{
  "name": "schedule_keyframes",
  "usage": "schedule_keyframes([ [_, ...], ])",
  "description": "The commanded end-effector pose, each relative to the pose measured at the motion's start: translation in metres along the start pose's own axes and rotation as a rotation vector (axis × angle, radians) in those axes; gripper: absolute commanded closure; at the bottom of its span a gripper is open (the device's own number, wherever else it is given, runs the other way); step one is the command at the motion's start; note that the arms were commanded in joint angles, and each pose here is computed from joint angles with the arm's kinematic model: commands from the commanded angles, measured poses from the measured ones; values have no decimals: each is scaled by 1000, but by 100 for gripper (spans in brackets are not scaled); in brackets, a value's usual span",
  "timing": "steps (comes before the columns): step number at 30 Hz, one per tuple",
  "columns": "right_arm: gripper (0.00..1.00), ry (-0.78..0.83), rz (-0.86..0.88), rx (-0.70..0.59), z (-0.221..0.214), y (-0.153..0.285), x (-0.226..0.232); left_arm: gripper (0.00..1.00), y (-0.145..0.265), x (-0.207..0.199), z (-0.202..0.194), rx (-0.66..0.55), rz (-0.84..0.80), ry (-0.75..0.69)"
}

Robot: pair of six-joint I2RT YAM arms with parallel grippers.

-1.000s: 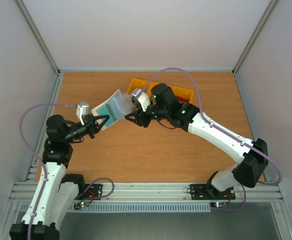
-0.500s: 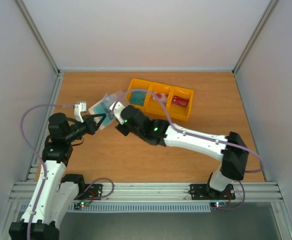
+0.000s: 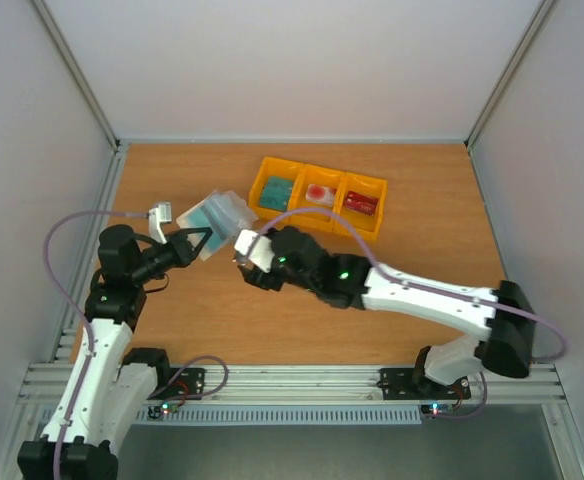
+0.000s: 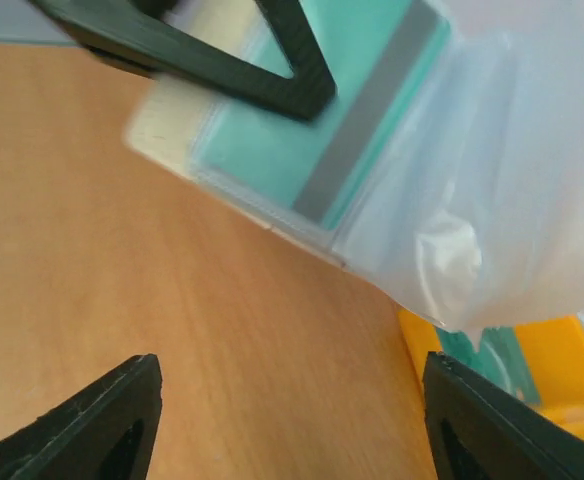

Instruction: Take the credit cards out of the card holder

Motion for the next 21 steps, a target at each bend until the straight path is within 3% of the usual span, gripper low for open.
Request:
schedule_keyframes([
  [1, 25, -55, 428, -58, 11, 60, -15, 100, 6, -15, 4, 1, -78, -229],
  [6, 24, -158, 769, -60, 29, 117, -39, 100, 16, -40, -10, 78, -291, -538],
  [10, 25, -132, 646, -28, 43, 126, -53, 100, 36, -62, -32, 155, -486, -932],
  [14, 26, -121, 592, 9, 49, 106, -58, 100, 47, -70, -50, 278, -563, -1075],
  [21, 17, -73, 913, 64, 53, 97, -33, 100, 51, -84, -50, 320, -648, -1036],
])
Point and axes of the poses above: each gripper's point midway between its finger pads, its own y axis back along the fingers, its own x axis along the line the jaws close on, z = x × y, the point moved 9 cm from there along y, back along the fingers, and after that the axes turned 13 degrees about -y, right-handed, at the moved point
